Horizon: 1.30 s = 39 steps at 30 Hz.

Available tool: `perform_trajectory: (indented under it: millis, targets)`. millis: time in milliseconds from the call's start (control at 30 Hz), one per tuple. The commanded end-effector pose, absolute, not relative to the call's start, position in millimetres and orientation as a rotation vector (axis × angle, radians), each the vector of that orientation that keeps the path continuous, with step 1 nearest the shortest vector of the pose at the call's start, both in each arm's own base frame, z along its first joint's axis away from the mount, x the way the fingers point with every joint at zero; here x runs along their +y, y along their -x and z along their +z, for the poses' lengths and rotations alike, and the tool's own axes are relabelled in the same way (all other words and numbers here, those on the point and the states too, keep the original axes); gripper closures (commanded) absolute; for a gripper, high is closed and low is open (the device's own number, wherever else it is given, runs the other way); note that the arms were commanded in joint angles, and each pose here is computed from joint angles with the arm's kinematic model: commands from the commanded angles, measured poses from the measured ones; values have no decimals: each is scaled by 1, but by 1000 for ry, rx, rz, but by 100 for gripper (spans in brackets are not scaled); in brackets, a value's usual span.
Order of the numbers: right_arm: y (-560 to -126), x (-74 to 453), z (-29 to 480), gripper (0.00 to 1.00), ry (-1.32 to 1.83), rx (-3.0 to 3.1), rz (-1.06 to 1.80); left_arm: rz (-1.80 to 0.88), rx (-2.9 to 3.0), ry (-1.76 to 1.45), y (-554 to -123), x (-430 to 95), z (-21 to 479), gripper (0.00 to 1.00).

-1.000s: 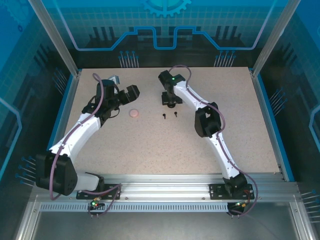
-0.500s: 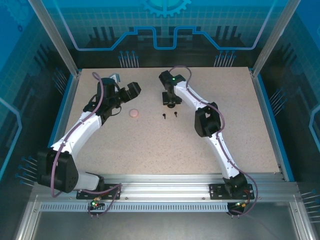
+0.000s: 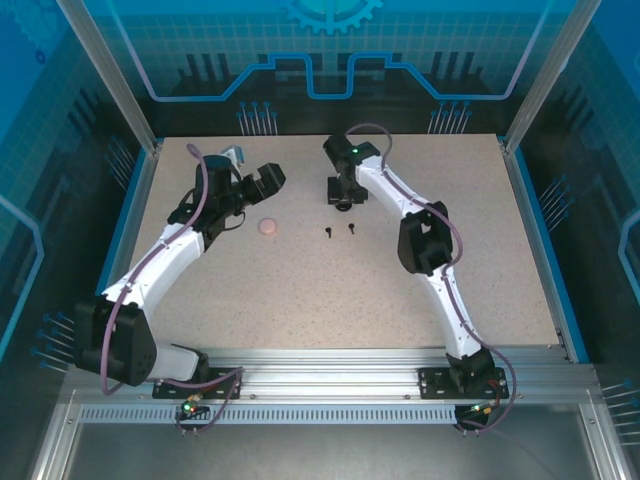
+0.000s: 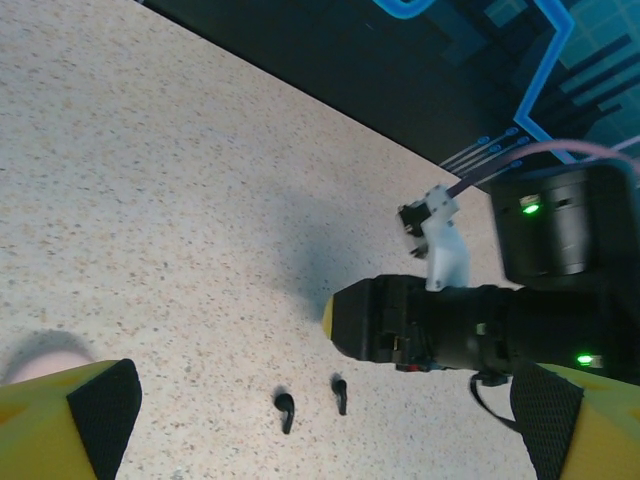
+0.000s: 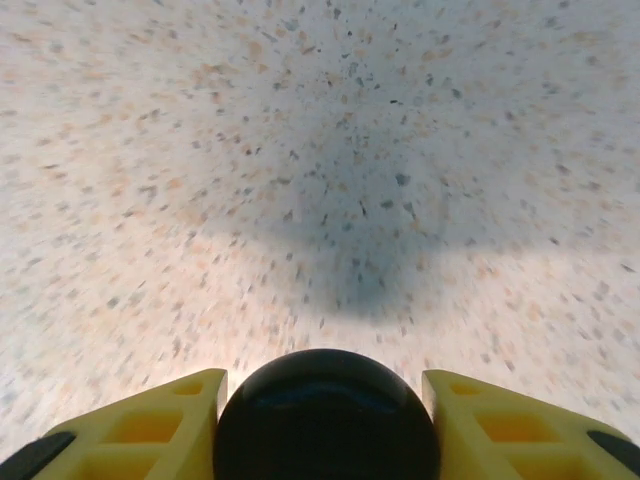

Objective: Insert the wireless bluetooth earbuds into the charging case

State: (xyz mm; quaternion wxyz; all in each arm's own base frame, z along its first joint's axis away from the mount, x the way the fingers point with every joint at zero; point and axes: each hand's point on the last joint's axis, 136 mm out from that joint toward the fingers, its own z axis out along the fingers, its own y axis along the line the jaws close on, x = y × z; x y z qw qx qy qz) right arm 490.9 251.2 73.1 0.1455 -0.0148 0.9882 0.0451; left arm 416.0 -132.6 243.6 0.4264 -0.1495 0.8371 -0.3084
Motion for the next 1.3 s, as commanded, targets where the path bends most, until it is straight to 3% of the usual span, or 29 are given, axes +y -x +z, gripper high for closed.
perform_trajectory:
  millis: [0, 333, 767, 1267]
  targets:
    - [-483, 249, 131, 66, 26, 2755, 205, -795, 2064, 279, -406, -158, 258, 1]
    - [-405, 232, 153, 66, 2, 2709, 248, -728, 2128, 159, -400, -199, 252, 1]
    - [-295, 207, 70, 65, -155, 2834, 127, -733, 2205, 191, -390, -214, 211, 1]
    - [-277, 202, 15, 63, -181, 2949, -81, -793, 2242, 301, -371, -212, 180, 1]
